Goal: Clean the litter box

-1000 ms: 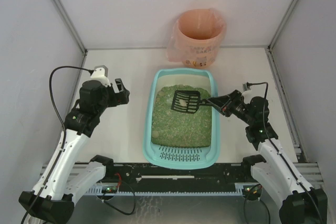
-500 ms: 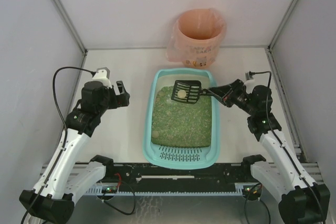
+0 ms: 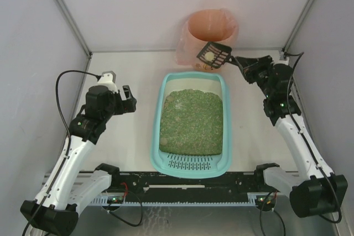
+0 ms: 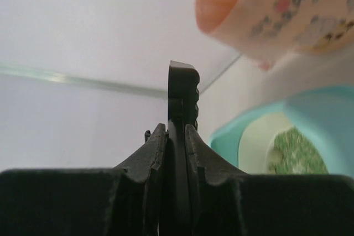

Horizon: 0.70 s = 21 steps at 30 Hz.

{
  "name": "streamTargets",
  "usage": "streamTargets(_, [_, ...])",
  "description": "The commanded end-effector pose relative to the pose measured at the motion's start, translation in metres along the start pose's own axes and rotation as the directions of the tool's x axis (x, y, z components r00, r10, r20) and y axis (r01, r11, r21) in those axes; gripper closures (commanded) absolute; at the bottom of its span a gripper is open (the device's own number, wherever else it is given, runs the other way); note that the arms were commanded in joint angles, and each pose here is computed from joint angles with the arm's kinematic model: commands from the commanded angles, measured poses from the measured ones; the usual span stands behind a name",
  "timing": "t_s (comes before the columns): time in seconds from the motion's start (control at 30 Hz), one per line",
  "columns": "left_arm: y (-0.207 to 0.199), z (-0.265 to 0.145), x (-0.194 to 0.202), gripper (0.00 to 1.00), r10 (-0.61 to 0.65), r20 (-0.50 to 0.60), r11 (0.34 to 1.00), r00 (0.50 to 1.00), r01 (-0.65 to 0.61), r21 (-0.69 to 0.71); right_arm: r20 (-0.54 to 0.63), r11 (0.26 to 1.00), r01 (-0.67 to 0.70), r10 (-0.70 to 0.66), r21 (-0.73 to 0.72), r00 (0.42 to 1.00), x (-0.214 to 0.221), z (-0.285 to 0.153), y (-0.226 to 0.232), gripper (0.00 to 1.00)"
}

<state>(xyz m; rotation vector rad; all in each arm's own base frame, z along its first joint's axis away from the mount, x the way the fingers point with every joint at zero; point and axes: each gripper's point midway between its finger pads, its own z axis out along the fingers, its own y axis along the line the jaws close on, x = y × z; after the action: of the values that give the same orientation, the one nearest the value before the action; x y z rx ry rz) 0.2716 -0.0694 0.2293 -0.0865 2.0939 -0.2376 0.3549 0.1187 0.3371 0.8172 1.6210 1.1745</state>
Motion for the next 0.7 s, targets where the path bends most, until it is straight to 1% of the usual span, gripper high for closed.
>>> streamTargets(0.0, [0.002,-0.002,-0.002,0.07,0.018,0.017,1.0,1.0,-0.018,0.001,0.284,1.0,0.012,-0.017,0.022,0.959,-0.066,0.027,0.02,1.0])
streamTargets(0.07, [-0.002,-0.005,-0.001,0.08,0.007,0.013,1.0,1.0,-0.008,0.025,0.353,0.998,0.059,-0.067,0.034,0.933,-0.088,0.042,0.032,1.0])
streamTargets(0.13, [-0.005,-0.007,0.004,0.09,-0.007,0.006,0.999,1.0,0.007,0.043,0.379,0.991,0.116,-0.132,0.066,0.916,-0.102,0.065,0.035,1.0])
streamTargets(0.23, [0.002,-0.009,0.017,0.08,-0.029,0.017,0.999,0.999,0.028,0.027,0.413,0.96,0.266,-0.276,0.082,0.868,-0.123,0.091,0.052,1.0])
streamTargets(0.3, [0.005,-0.01,0.025,0.08,-0.036,0.007,0.999,0.999,0.036,0.022,0.394,0.926,0.362,-0.374,0.107,0.84,-0.13,0.111,0.059,1.0])
streamTargets(0.37, [0.004,-0.011,0.027,0.08,-0.037,0.004,0.999,0.999,0.037,0.028,0.342,0.874,0.469,-0.482,0.127,0.806,-0.131,0.136,0.061,1.0])
streamTargets(0.47, [0.006,-0.013,0.026,0.08,-0.028,0.01,0.999,1.0,0.028,0.023,0.26,0.789,0.603,-0.611,0.118,0.748,-0.127,0.169,0.064,1.0])
streamTargets(0.5, [0.006,-0.013,0.026,0.08,-0.025,0.011,1.0,1.0,0.024,0.02,0.23,0.755,0.645,-0.653,0.119,0.721,-0.124,0.179,0.06,1.0])
streamTargets(0.53, [0.007,-0.013,0.027,0.08,-0.024,0.009,1.0,1.0,0.024,0.018,0.217,0.713,0.691,-0.698,0.118,0.683,-0.124,0.187,0.062,1.0])
streamTargets(0.6, [0.006,-0.013,0.027,0.09,-0.025,0.008,0.999,1.0,0.024,0.024,0.198,0.596,0.793,-0.798,0.124,0.569,-0.12,0.198,0.063,1.0])
streamTargets(0.67, [0.004,-0.013,0.028,0.09,-0.023,0.004,0.999,1.0,0.023,0.033,0.186,0.476,0.868,-0.874,0.142,0.449,-0.116,0.206,0.065,1.0])
